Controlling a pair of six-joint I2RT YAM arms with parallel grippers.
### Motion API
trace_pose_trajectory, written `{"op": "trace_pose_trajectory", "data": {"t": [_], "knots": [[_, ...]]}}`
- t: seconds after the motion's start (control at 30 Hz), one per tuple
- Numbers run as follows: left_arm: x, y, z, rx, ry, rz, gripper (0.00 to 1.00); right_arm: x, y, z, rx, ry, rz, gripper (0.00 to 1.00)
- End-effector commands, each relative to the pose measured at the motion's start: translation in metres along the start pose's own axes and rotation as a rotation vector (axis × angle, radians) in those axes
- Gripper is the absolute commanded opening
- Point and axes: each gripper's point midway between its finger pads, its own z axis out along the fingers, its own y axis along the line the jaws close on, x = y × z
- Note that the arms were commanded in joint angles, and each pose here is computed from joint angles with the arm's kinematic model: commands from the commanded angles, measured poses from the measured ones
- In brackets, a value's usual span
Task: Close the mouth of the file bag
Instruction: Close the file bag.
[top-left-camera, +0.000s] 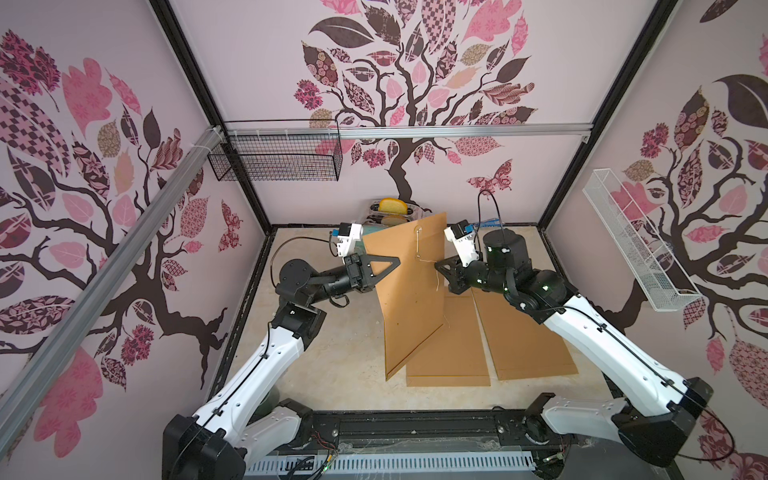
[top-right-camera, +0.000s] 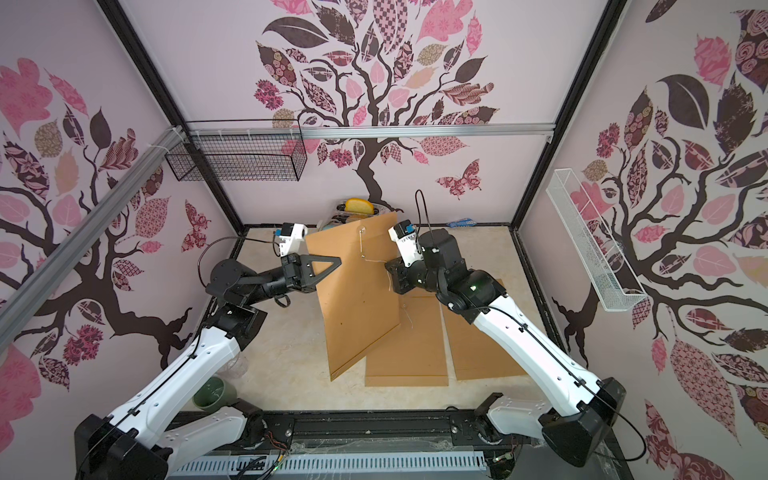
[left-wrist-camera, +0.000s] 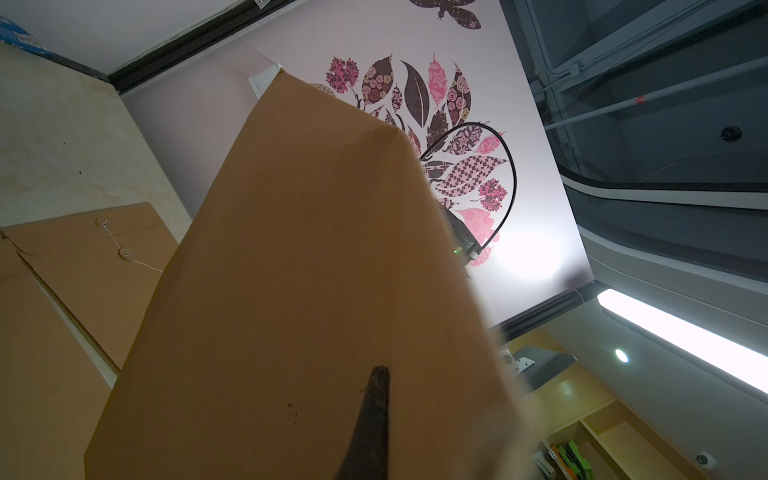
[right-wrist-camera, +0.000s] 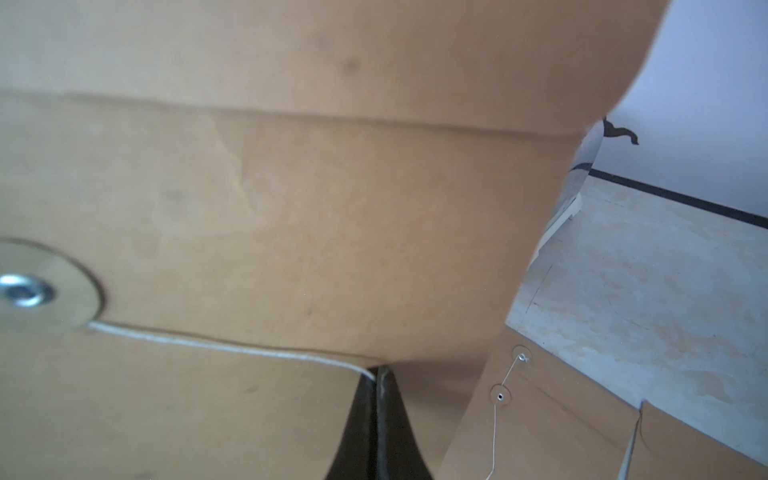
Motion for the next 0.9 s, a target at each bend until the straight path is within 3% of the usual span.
{"op": "trace_pose_trajectory", "data": {"t": [0.0,0.4,0.7,0.87], "knots": [[0.005,-0.013,-0.005,0.024,0.007,0.064,0.00,-0.017,-0.002,-0.011,-0.016,-0.001,-0.009,0.00],[0.004,0.008,-0.003,-0.042,0.008,0.050,0.00,-0.054,0.007,-0.027,-0.105,-0.032,0.033,0.00],[0.002,0.023,-0.003,-0.130,0.009,0.065,0.00,-0.055,0.025,-0.033,-0.201,0.014,0.046,0.00],[0.004,0.023,-0.002,-0.128,0.020,0.069,0.00,-0.061,0.020,-0.032,-0.175,0.044,0.061,0.00]]}}
